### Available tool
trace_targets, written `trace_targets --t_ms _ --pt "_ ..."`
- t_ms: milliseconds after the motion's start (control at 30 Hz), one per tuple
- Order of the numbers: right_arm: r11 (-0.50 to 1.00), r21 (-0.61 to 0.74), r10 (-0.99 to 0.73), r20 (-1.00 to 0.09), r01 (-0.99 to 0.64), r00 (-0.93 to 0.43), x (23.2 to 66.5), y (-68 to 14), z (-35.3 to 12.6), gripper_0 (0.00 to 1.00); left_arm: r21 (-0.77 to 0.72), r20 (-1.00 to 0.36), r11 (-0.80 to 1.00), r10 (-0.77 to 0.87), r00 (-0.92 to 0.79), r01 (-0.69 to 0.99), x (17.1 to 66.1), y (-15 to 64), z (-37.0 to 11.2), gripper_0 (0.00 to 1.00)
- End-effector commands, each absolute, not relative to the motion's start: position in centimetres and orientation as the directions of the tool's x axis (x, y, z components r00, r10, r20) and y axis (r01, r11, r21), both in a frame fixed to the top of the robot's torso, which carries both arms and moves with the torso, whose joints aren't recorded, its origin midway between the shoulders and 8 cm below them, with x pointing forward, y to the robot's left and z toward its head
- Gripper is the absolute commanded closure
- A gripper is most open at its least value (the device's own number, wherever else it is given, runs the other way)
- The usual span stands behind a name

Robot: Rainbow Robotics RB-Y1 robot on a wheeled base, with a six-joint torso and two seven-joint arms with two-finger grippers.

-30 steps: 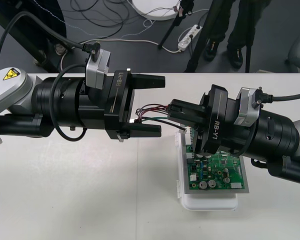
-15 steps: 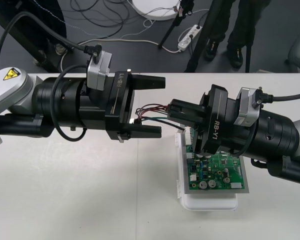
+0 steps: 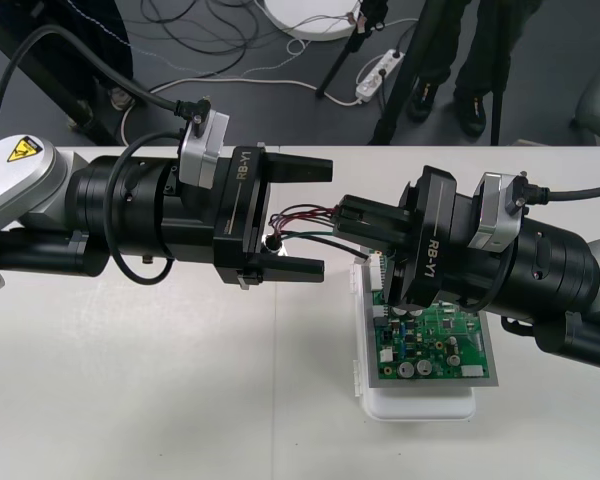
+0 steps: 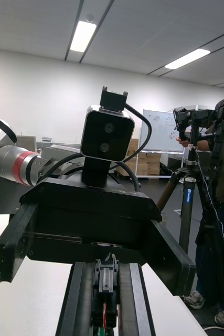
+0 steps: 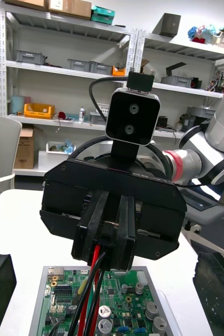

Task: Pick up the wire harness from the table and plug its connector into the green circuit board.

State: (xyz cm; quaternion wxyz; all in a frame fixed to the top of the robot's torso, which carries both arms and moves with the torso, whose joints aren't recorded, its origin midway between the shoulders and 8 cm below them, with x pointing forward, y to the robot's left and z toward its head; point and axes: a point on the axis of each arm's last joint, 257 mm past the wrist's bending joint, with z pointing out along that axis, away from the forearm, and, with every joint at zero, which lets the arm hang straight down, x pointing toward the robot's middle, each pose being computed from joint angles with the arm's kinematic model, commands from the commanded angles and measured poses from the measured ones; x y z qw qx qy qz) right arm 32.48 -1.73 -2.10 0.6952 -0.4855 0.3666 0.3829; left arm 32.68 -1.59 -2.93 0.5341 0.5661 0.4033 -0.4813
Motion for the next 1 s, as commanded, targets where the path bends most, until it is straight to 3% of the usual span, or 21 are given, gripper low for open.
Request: trace_targets --t_ms 33,733,767,800,867,900,933,1000 --pt "0.201 -0.408 0.226 -0.866 -0.891 0.447 30.81 -0.22 -0.16 1.0 0.276 -0.961 -0.141 -0.075 0.268 0.951 31.37 -2.76 -1.27 0.0" --pt "0.204 -0.406 0.233 -0.864 -0.891 0.447 30.81 -0.16 0.03 1.0 0.276 -0.961 -0.141 -0.075 0.268 0.951 31.37 -2.76 -1.27 0.0" --pt "0.204 -0.406 0.234 -0.863 -0.891 0.447 30.81 -0.14 0.06 1.0 0.276 -0.961 -0.141 -0.075 0.268 0.951 31.37 -2.76 -1.27 0.03" --pt "0.204 -0.406 0.233 -0.864 -0.891 0.447 30.81 -0.16 0.03 1.0 0.276 -0.961 -0.141 -0.075 0.268 0.951 31.37 -2.76 -1.27 0.12" --pt "0.204 -0.406 0.233 -0.864 -0.891 0.447 30.81 -0.16 0.03 1.0 0.277 -0.96 -0.142 -0.076 0.268 0.95 31.31 -2.78 -1.24 0.47" --pt "0.204 -0.406 0.234 -0.863 -0.891 0.447 30.81 -0.14 0.06 1.0 0.276 -0.961 -0.141 -0.075 0.268 0.951 31.37 -2.76 -1.27 0.93" --pt "0.204 -0.406 0.233 -0.864 -0.891 0.447 30.81 -0.16 0.03 1.0 0.277 -0.96 -0.141 -0.076 0.269 0.95 31.37 -2.76 -1.27 1.0" --pt "0.204 -0.406 0.233 -0.864 -0.891 0.447 30.81 -0.16 0.03 1.0 0.278 -0.96 -0.142 -0.079 0.269 0.95 31.3 -2.77 -1.18 1.0"
